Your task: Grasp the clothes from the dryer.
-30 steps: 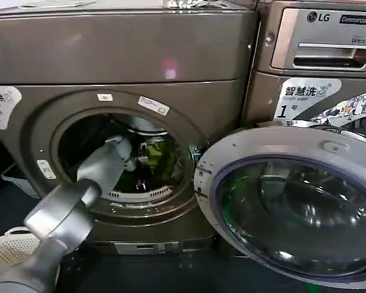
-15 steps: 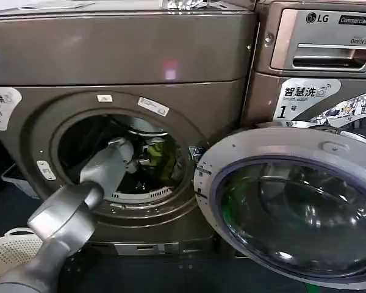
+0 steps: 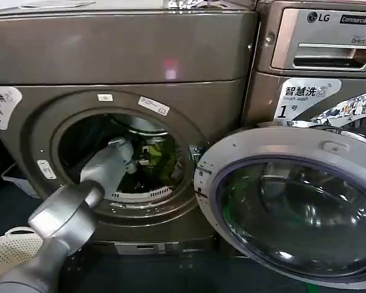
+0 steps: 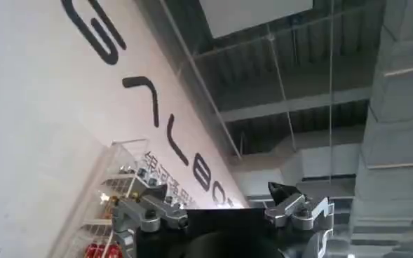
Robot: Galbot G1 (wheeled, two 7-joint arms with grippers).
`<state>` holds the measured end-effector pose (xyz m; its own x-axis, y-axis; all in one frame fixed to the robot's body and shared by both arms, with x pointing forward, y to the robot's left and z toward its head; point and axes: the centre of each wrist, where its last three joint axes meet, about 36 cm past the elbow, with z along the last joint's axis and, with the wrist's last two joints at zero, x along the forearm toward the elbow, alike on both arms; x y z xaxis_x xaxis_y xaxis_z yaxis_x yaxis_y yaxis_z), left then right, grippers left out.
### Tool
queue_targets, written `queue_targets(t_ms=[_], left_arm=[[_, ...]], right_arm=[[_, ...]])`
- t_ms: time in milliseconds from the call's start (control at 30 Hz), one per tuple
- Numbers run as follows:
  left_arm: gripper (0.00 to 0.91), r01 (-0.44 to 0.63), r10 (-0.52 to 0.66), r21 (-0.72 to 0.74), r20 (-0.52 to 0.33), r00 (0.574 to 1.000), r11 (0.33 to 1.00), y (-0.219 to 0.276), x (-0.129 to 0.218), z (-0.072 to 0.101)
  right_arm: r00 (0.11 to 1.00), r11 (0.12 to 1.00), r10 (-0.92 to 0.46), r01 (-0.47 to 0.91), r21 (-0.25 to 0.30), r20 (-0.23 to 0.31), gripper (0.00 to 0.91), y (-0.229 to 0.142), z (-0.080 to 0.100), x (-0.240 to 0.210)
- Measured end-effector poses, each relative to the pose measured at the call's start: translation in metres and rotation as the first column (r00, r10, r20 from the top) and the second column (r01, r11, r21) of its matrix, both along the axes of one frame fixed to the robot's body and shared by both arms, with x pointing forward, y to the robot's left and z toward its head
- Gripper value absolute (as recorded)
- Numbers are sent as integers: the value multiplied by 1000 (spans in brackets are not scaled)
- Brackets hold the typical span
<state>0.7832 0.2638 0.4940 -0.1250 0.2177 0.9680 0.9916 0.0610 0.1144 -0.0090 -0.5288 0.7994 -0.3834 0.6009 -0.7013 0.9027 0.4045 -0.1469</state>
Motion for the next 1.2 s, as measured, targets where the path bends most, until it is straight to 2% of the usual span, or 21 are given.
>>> queue_targets(t_ms=[433, 767, 967, 1200], left_arm=[[0, -15, 15, -14, 9, 1000, 1000, 1, -1, -2], [0, -74, 83, -118, 76, 994, 990, 1, -1, -1], [0, -135, 173, -228, 159, 972, 964, 2, -1, 2], [0, -202, 318, -389, 260, 912, 899, 0, -4, -3]], right_arm=[[1000, 1000, 4, -4, 2, 2, 907, -1, -2, 1], [1000, 1000, 10, -10, 5, 2, 907, -1, -4, 3], [1000, 1000, 13, -13, 4, 2, 907, 0, -4, 4], [1000, 1000, 22, -22, 6, 4, 907, 0, -7, 7]])
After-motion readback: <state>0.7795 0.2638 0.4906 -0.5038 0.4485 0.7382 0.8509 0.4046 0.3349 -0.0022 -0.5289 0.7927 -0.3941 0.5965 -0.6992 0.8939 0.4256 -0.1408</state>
